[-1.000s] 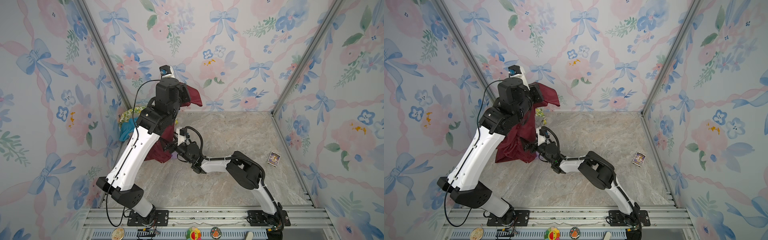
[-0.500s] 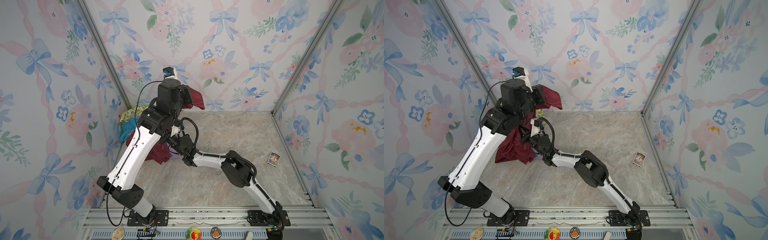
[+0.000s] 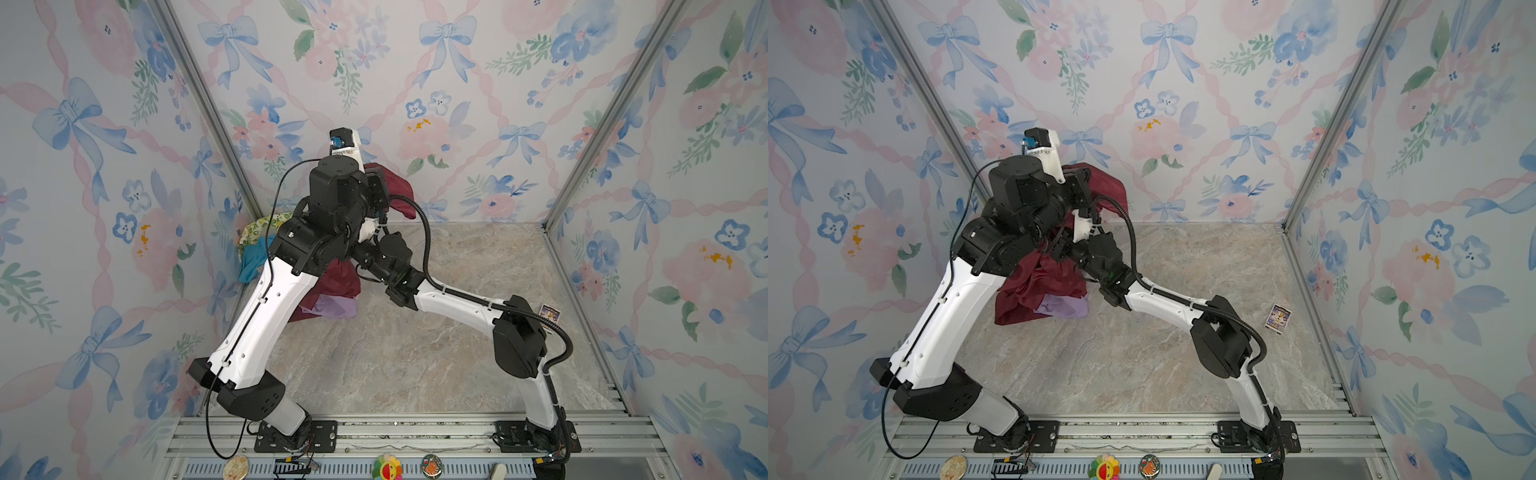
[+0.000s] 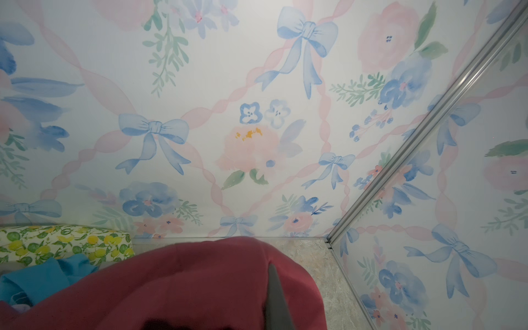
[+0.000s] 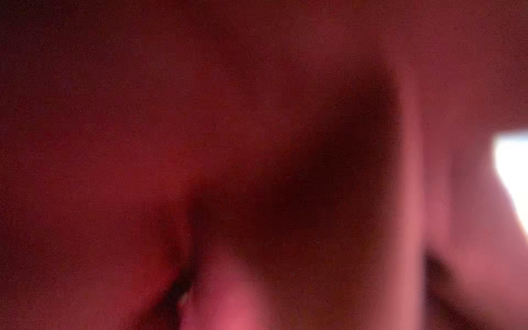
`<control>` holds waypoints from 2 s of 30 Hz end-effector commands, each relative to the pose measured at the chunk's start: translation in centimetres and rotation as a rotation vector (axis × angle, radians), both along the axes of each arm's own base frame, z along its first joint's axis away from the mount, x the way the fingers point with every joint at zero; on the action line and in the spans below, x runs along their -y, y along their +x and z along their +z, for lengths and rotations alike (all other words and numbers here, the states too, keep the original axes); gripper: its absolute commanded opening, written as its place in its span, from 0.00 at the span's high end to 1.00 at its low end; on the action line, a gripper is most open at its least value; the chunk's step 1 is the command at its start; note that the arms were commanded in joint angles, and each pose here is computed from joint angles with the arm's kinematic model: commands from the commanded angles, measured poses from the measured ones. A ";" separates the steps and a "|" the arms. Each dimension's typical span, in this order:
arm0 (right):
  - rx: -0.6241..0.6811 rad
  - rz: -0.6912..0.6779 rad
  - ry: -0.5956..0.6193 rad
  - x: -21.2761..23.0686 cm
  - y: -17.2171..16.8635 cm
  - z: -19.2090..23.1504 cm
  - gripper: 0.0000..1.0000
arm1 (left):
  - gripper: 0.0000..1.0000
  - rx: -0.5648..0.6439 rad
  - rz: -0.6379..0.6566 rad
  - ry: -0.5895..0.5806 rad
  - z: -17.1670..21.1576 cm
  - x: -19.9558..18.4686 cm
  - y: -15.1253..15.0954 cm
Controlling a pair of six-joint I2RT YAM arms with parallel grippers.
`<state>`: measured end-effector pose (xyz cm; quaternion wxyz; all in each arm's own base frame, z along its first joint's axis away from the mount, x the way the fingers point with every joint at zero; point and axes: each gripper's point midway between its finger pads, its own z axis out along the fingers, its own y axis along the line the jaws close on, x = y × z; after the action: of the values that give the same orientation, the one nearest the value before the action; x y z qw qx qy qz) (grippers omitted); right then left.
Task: Pick out a specific cloth from the pile
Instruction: 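Grasp the hanging dark red shirt with the right gripper beside the left gripper, then carry the dark red shirt with both grippers away from the pile and lower it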
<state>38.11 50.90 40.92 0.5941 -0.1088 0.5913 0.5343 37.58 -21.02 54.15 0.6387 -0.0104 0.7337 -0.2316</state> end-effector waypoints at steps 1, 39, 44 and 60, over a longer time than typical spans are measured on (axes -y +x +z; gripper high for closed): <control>0.041 -0.004 -0.008 2.7 -0.7 5.1 1.00 | 1.00 0.126 -0.087 0.000 4.4 1.5 -2.3; 0.213 -0.556 0.066 37.3 -3.3 23.6 1.00 | 1.00 0.253 -0.531 -0.227 6.8 18.8 -4.2; 0.165 -0.609 0.061 41.2 -2.3 23.0 1.00 | 1.00 0.174 -0.535 -0.208 3.2 21.2 -2.4; -0.228 -0.765 -0.211 46.0 5.3 0.6 1.00 | 1.00 -0.261 -0.376 0.074 -22.0 23.0 6.3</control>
<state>43.41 5.32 42.67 0.6621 0.1206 0.7022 0.2324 42.26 -45.55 34.99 0.4922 0.1435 0.7862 -0.3450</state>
